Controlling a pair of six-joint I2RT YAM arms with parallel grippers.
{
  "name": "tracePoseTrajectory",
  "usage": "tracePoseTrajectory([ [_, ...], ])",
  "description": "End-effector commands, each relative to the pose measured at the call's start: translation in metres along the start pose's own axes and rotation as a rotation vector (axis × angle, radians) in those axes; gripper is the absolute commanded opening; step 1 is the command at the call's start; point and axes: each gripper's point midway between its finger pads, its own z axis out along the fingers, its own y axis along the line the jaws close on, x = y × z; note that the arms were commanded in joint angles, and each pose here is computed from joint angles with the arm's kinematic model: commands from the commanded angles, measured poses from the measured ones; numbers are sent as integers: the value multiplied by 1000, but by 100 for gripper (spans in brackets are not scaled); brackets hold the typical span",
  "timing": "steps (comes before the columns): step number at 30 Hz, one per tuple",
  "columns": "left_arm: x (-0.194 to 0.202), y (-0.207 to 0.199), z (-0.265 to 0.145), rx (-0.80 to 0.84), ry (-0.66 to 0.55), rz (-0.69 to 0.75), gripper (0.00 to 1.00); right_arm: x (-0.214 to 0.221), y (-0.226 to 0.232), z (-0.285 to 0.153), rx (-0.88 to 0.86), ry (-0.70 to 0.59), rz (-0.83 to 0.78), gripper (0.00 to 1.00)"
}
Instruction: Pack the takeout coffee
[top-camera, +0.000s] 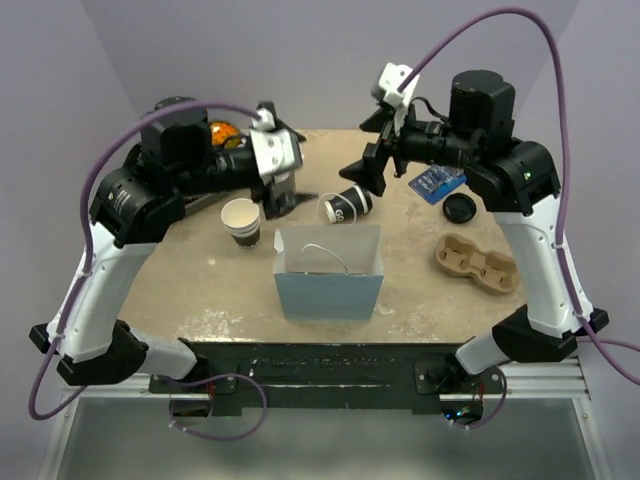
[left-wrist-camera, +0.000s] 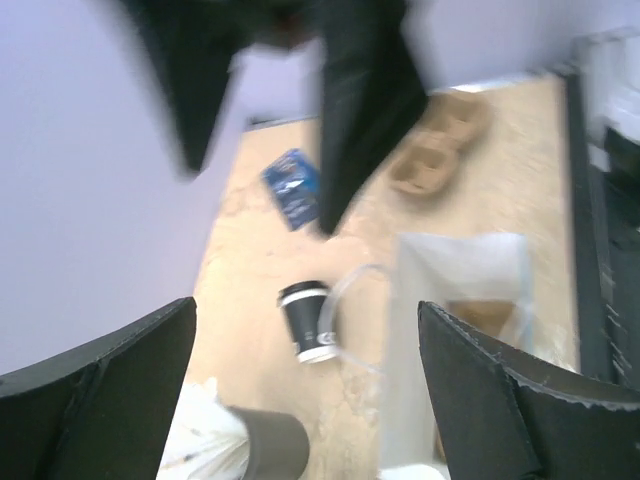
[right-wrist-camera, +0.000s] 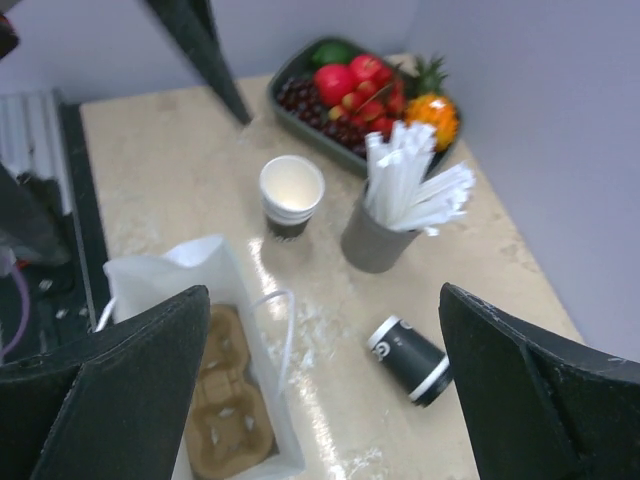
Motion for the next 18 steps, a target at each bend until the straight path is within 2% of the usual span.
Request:
tracePoseTrajectory([
  [1,19,86,-10,-342,-34,-221,96,-3,-53,3,224,-53,84,99],
  [2,55,98,-10,-403,13,-310,94,5,-67,3,262,-45,89,99],
  [4,67,129,-23,-561,-22,-329,94,41,-82,13,270,13,142,97],
  [5,94,142,-28,-618,4,-394,93,56,-101,14,306,30,163,96],
  [6,99,146,-26,-602,-4,-403,92,66,-108,16,309,45,174,95],
  [8,131,148,-13,-549,51,-437,88,100,-131,27,332,99,195,93],
  [11,156,110,13,-285,52,-415,88,153,-148,49,320,200,185,89],
  [12,155,86,20,-155,32,-422,89,171,-146,56,301,235,183,87],
  [13,160,76,23,-102,35,-429,90,182,-148,60,295,253,175,88],
  [15,167,54,23,-11,69,-466,94,205,-147,68,270,285,196,87],
  [18,180,37,12,31,170,-489,96,213,-146,63,280,282,211,89],
])
